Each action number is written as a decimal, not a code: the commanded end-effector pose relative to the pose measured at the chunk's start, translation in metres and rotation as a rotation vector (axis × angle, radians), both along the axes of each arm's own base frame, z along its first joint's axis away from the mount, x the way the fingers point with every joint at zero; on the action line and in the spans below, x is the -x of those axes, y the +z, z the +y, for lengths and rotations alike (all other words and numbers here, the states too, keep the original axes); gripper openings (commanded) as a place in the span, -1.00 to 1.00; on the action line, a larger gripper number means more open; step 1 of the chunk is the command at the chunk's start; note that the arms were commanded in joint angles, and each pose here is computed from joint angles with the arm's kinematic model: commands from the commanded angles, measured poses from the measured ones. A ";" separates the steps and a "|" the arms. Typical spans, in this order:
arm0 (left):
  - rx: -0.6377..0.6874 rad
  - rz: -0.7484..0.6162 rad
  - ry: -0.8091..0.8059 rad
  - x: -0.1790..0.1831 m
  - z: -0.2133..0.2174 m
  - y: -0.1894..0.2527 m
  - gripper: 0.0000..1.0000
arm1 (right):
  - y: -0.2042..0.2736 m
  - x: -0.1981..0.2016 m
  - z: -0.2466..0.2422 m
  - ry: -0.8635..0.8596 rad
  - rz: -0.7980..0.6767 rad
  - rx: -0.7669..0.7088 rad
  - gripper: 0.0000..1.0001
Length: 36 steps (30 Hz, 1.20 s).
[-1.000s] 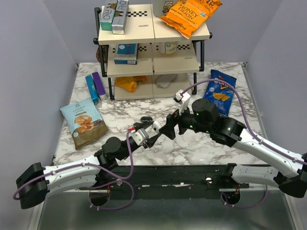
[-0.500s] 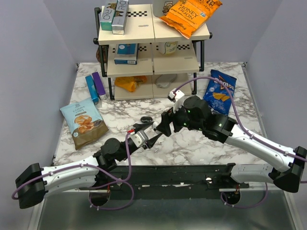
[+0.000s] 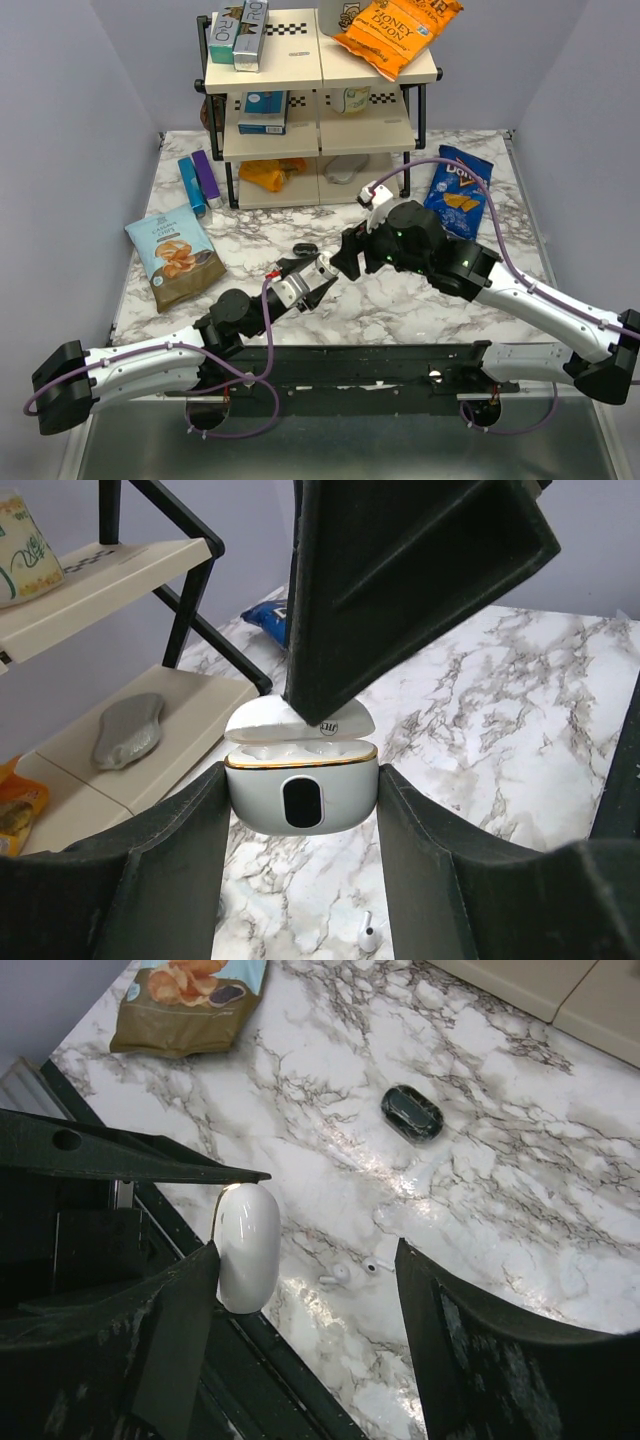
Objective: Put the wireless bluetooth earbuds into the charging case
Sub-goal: Open the charging case.
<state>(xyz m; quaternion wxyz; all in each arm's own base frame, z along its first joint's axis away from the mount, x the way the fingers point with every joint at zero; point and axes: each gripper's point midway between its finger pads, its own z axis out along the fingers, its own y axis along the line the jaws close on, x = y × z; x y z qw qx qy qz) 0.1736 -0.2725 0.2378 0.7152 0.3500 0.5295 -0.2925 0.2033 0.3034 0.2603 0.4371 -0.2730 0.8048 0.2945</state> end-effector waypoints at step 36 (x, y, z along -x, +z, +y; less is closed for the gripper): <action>0.038 0.025 0.029 -0.001 0.003 0.013 -0.83 | 0.015 0.007 0.017 0.099 -0.018 -0.054 -0.88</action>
